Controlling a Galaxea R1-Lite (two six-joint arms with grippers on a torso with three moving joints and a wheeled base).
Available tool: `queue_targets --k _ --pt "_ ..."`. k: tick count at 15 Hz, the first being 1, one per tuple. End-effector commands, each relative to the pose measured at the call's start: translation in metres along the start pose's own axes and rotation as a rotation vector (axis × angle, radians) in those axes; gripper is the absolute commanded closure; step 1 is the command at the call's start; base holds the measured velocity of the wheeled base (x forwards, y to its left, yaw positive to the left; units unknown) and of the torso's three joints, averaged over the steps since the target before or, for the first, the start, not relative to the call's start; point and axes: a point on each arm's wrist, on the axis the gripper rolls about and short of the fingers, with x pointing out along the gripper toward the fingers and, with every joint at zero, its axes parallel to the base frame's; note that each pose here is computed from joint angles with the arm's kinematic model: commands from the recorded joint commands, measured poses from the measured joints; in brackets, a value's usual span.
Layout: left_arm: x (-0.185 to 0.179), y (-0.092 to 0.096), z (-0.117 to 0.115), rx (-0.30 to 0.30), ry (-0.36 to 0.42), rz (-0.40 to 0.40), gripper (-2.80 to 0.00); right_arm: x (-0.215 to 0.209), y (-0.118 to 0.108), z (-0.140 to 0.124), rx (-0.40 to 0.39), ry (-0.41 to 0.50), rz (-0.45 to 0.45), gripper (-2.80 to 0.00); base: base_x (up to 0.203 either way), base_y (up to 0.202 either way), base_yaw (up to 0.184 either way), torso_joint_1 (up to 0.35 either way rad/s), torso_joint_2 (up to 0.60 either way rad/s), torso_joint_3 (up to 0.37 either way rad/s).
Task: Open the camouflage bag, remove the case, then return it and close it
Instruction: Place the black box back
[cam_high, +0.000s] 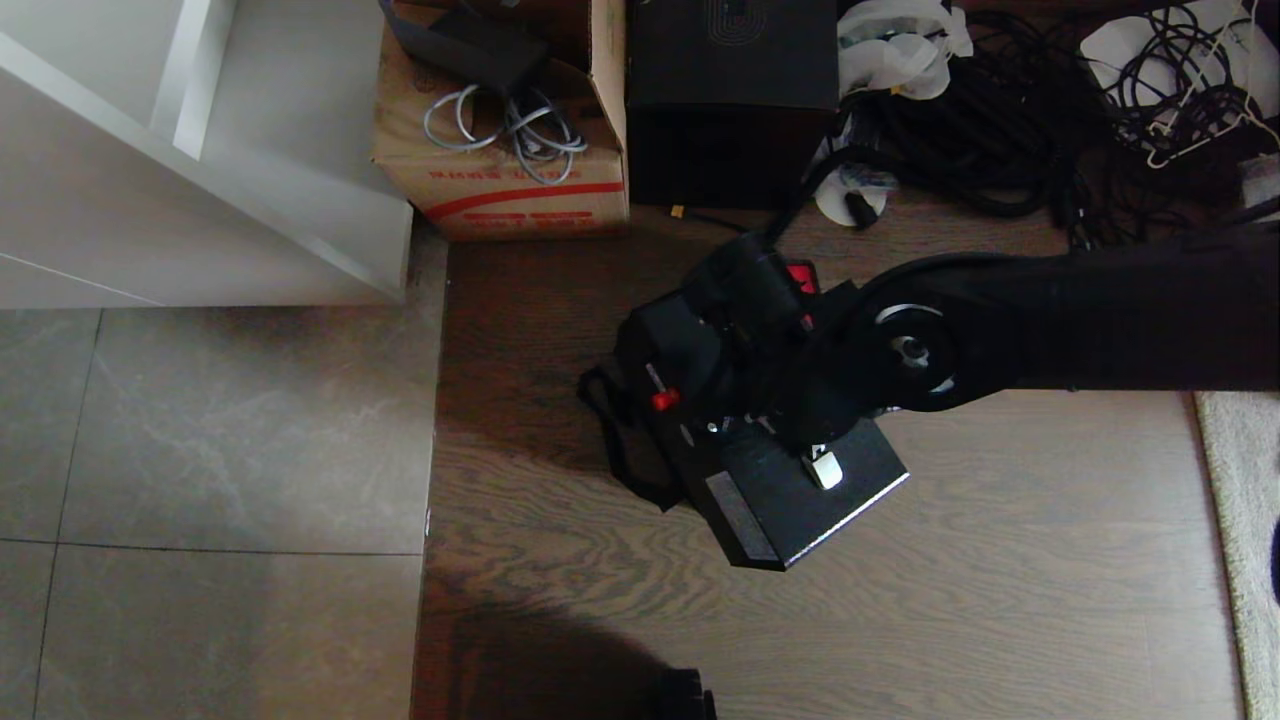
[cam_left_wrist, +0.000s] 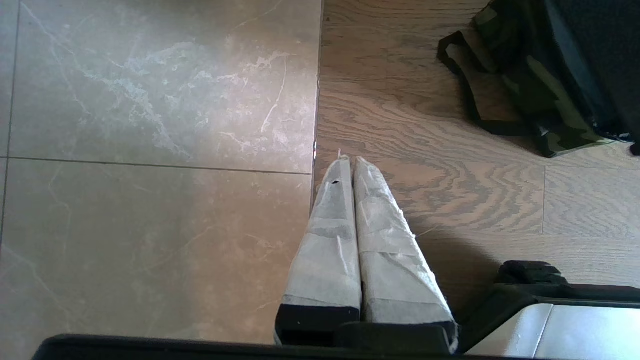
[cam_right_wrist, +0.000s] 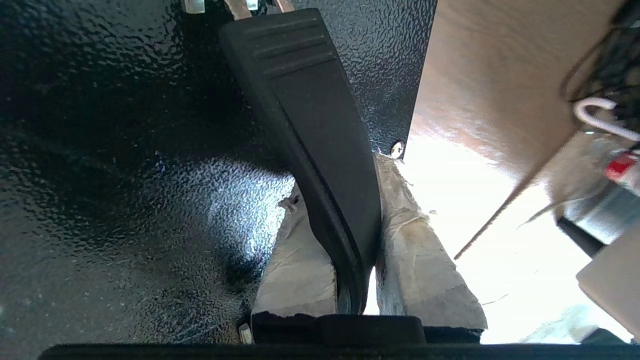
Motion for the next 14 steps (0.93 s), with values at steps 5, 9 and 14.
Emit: queue_targets --k 5,9,14 --pt "0.000 0.000 0.000 0.000 0.000 0.000 0.00 0.006 0.007 0.014 0.023 -0.025 -0.012 0.00 0.000 0.000 0.000 0.000 0.00 0.000" --pt "0.000 0.000 0.000 0.000 0.000 0.000 0.00 0.017 0.016 0.010 0.013 -0.004 -0.019 0.00 0.000 0.000 0.000 0.000 0.00 0.000" --pt "0.000 0.000 0.000 0.000 0.001 0.000 0.00 0.041 0.025 0.005 0.002 0.034 -0.040 0.00 0.000 0.000 0.000 0.000 0.00 0.000"
